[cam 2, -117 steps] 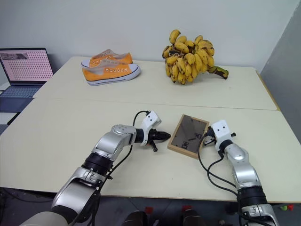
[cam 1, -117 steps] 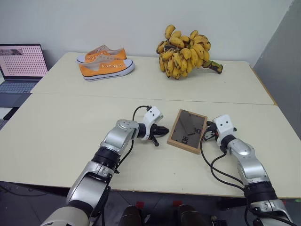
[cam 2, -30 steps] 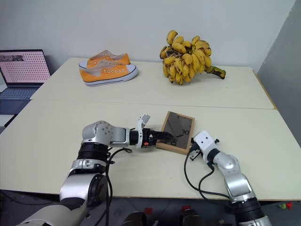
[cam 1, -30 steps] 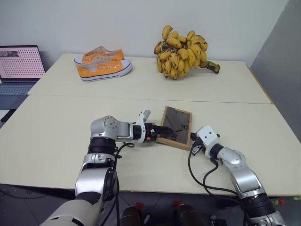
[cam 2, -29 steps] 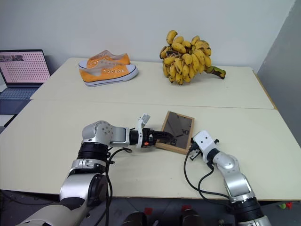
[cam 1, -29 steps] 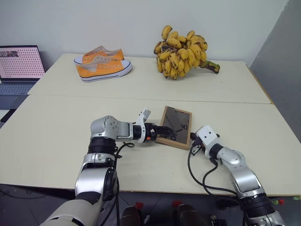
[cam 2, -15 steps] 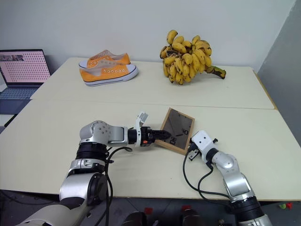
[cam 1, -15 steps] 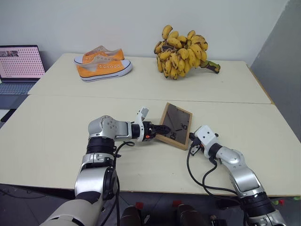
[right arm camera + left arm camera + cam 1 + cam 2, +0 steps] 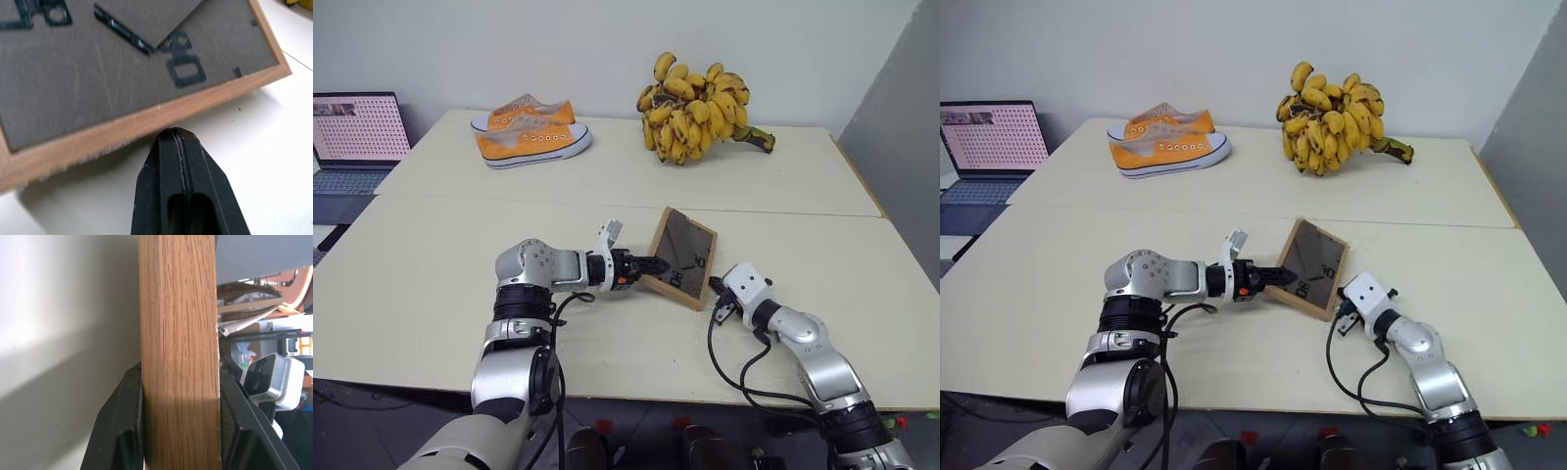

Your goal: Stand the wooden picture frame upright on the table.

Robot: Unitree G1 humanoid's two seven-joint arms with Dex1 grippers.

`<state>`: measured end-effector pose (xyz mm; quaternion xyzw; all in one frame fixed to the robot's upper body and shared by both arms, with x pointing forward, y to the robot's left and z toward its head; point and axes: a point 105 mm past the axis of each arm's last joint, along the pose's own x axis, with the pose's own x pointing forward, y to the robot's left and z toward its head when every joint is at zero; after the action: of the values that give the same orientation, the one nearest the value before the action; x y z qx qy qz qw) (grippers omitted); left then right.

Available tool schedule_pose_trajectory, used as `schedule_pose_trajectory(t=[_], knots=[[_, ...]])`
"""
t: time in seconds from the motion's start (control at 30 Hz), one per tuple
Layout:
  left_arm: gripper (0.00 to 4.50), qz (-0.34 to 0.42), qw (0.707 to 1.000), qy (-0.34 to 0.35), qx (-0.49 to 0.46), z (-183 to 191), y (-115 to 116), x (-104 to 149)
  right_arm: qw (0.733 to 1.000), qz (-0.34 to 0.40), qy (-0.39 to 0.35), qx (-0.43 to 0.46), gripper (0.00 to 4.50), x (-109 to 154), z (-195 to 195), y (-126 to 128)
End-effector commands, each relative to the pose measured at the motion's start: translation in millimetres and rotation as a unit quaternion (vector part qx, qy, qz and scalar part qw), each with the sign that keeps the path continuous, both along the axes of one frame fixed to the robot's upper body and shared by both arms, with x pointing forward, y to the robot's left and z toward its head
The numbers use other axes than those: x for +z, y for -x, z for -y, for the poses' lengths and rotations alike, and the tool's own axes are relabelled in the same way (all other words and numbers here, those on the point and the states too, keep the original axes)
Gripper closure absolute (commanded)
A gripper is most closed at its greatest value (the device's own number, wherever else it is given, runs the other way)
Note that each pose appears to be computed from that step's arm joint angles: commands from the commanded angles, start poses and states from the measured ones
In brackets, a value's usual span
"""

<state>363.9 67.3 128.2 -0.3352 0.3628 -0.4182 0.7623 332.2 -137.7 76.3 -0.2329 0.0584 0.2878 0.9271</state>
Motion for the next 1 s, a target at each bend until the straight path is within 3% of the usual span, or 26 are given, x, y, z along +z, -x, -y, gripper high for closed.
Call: schedule_pose_trajectory(t=[0.03,0.17,0.3,0.43,0.57,0.6,0.7,1.0], knots=[[3.21,0.177,0.983,0.042,0.037,-18.8,-16.1,71.1,0.999,0.022,-0.007,-0.041,4.50,25.9,38.8,-0.4],[3.21,0.290,0.956,0.031,0.040,-28.6,-9.5,103.6,0.997,0.056,-0.040,-0.046,4.50,70.1,51.1,-0.7],[3.21,0.356,0.934,0.004,0.017,-28.8,4.8,113.1,0.990,0.085,-0.106,-0.026,4.50,119.4,40.1,0.0],[3.21,0.364,0.931,-0.002,-0.006,-24.6,19.5,108.4,0.975,0.119,-0.184,0.035,3.52,176.7,-0.2,3.7],[3.21,0.365,0.931,-0.007,-0.013,-22.3,23.9,104.3,0.960,0.131,-0.235,0.072,2.48,212.4,-25.7,8.5],[3.21,0.365,0.931,-0.007,-0.015,-21.8,24.8,104.2,0.956,0.129,-0.250,0.080,2.29,218.5,-30.9,9.4],[3.21,0.366,0.930,-0.005,-0.018,-20.4,25.9,104.9,0.949,0.114,-0.280,0.091,2.29,225.6,-41.8,7.3],[3.21,0.377,0.926,0.001,-0.035,-14.7,32.4,111.1,0.949,0.085,-0.284,0.107,2.29,212.6,-60.5,-2.2]])
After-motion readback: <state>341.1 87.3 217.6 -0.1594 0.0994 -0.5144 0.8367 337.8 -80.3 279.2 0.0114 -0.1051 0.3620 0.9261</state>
